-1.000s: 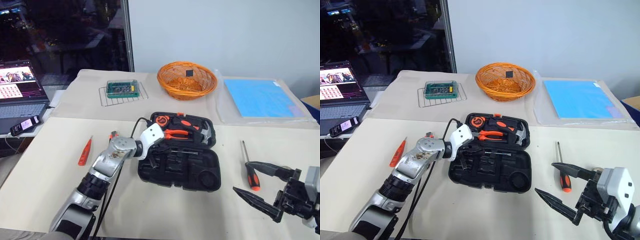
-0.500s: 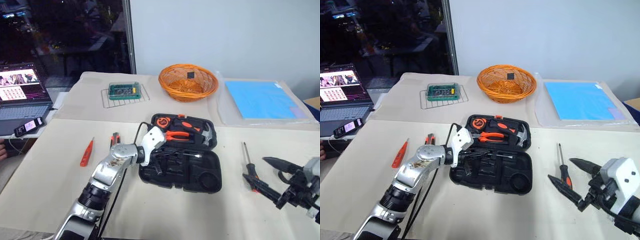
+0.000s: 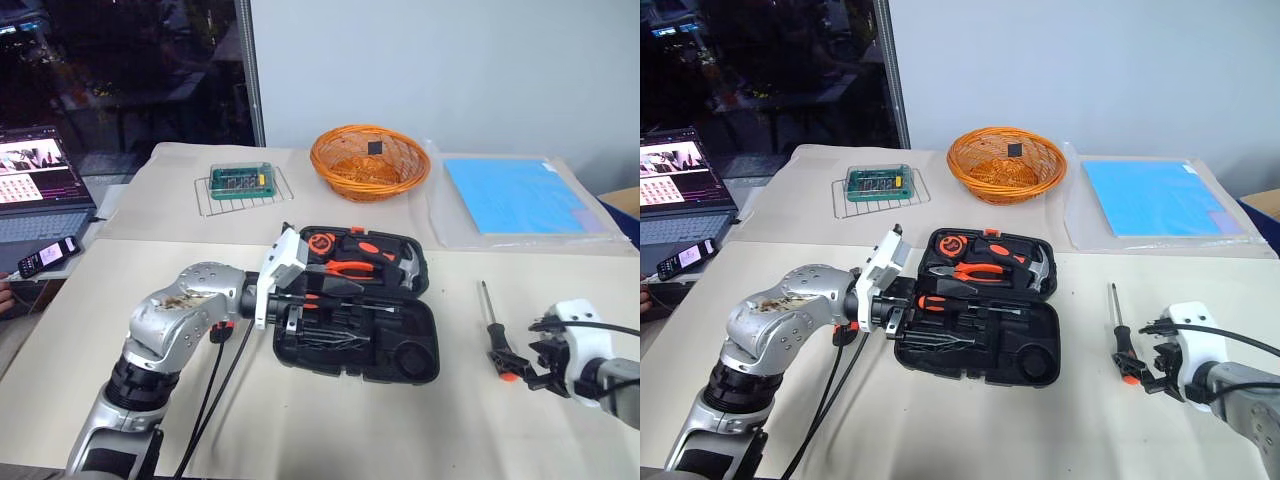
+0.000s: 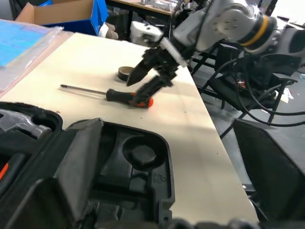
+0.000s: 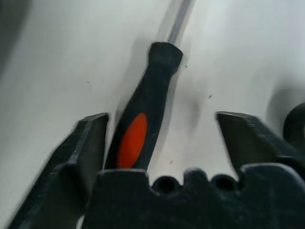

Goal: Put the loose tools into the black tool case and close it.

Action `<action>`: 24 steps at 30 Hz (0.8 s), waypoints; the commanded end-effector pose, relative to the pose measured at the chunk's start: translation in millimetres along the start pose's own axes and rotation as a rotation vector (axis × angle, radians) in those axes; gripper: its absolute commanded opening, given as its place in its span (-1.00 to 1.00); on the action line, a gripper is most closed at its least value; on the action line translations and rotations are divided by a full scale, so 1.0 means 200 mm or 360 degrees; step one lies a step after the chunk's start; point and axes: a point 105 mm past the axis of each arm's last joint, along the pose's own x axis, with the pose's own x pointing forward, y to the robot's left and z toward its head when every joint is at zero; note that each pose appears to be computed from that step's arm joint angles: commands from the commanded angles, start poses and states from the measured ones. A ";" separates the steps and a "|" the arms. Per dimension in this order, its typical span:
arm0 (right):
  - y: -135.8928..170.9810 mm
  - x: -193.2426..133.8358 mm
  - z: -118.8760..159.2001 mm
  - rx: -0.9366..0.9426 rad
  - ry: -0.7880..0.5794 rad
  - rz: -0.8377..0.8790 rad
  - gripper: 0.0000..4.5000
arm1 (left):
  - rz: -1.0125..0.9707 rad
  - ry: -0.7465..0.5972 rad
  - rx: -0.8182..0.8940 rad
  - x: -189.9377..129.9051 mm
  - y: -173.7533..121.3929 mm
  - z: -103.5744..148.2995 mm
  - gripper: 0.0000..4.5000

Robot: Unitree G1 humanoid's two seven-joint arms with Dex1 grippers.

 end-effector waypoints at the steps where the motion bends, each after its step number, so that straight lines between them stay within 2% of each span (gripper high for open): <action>1: -0.04 -0.04 0.05 -0.0068 -0.0024 -0.0069 0.07 | 0.0032 -0.0021 0.0069 -0.01 -0.02 0.04 1.00; 5: -0.07 -0.11 0.12 -0.0206 -0.0125 -0.0075 -0.52 | 0.0179 -0.0085 0.0115 -0.02 0.01 0.05 1.00; 6: -0.07 -0.13 0.16 -0.0264 -0.0181 -0.0066 -0.58 | 0.0248 -0.0112 0.0125 -0.03 0.03 0.05 1.00; 9: 0.02 -0.22 0.33 -0.0568 -0.0469 0.0091 -0.59 | 0.0253 -0.0197 0.0123 -0.08 0.01 0.05 1.00; 10: 0.11 -0.26 0.38 -0.0605 -0.0593 0.0280 -0.59 | 0.0233 -0.0209 0.0061 -0.11 -0.01 0.04 1.00; 11: 0.15 -0.27 0.41 -0.0701 -0.0607 0.0368 -0.59 | 0.0209 -0.0208 0.0027 -0.15 -0.04 0.02 1.00; 14: 0.23 -0.28 0.46 -0.1010 -0.0561 0.0489 -0.59 | 0.0183 -0.0158 0.0008 -0.23 -0.10 -0.01 1.00; 19: 0.45 -0.21 0.49 -0.1439 -0.0457 0.0889 -0.59 | 0.0303 -0.0025 -0.0025 -0.39 -0.13 -0.07 1.00; 24: 0.50 -0.09 0.51 -0.1622 -0.0401 0.0961 -0.59 | 0.0305 0.0043 -0.0057 -0.45 -0.15 -0.11 1.00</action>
